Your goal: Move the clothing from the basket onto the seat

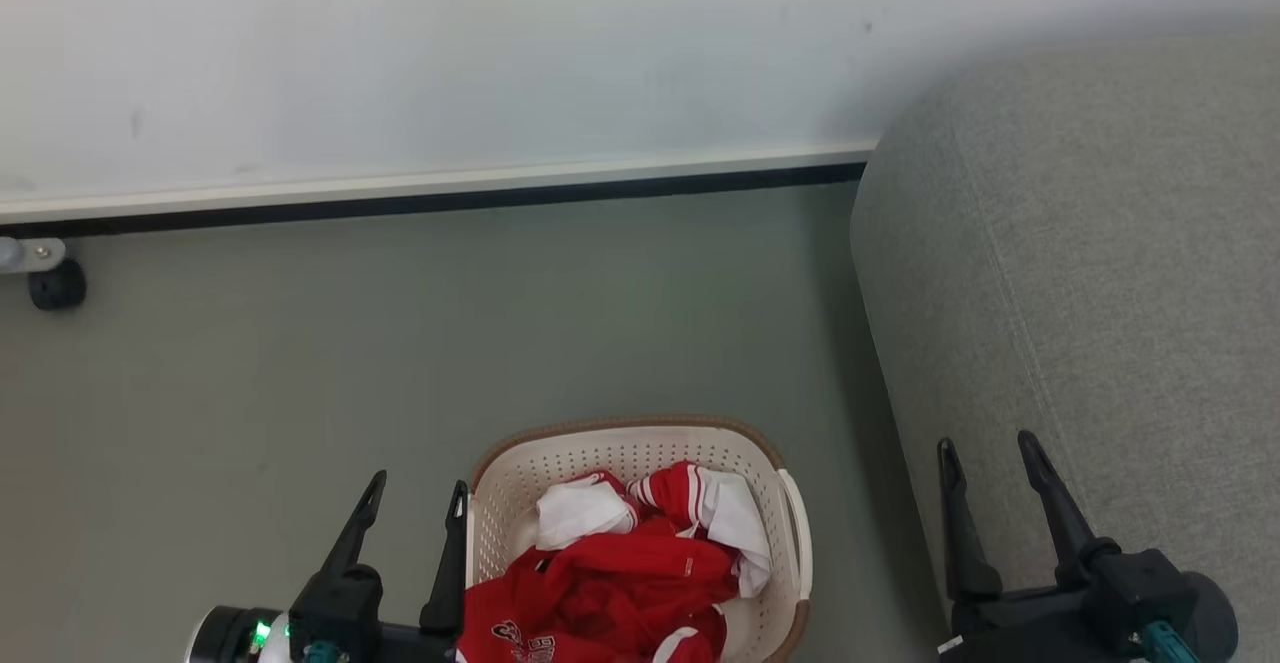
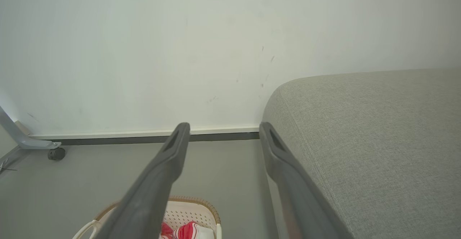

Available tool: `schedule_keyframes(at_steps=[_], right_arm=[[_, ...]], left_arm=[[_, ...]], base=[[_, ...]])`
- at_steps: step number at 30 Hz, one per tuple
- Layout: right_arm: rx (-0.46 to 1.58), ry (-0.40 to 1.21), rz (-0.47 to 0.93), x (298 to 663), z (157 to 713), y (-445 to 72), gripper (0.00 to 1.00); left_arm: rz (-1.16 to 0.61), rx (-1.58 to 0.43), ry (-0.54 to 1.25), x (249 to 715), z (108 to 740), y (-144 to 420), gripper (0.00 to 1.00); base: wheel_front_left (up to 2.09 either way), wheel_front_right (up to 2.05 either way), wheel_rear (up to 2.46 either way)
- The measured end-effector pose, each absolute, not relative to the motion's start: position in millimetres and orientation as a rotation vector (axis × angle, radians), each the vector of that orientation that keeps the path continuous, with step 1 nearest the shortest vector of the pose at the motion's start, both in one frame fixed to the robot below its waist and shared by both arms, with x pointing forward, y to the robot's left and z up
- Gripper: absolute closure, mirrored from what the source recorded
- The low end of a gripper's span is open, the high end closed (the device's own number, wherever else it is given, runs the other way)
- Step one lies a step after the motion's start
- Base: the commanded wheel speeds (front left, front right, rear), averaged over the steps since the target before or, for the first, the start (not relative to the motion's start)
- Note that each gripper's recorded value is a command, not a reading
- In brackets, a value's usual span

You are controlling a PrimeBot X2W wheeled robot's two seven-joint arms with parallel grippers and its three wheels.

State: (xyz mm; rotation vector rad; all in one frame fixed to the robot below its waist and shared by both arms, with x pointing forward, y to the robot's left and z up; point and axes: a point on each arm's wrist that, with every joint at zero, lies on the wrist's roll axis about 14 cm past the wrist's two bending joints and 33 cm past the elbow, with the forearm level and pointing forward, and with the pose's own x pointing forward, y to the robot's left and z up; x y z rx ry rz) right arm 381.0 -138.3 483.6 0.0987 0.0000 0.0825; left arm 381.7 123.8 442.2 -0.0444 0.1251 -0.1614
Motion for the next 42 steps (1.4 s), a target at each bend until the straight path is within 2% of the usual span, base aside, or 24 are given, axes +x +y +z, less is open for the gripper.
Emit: schedule_keyframes(at_steps=[15,22,42], right_arm=[[0.085,0.024,0.020,419.6,465.1,-156.2,0.00],[0.069,0.043,-0.015,435.7,450.0,-168.5,0.00],[0.033,0.120,-0.033,473.1,394.3,-177.8,0.00]], left_arm=[[-0.385,0.001,0.306,422.5,368.3,63.4,0.00],[-0.500,0.058,0.451,433.9,312.5,36.3,0.00],[-0.589,0.109,0.674,464.3,195.4,13.5,0.00]], base=[[0.00,0.00,0.00],[0.00,0.00,0.00],[0.00,0.00,0.00]])
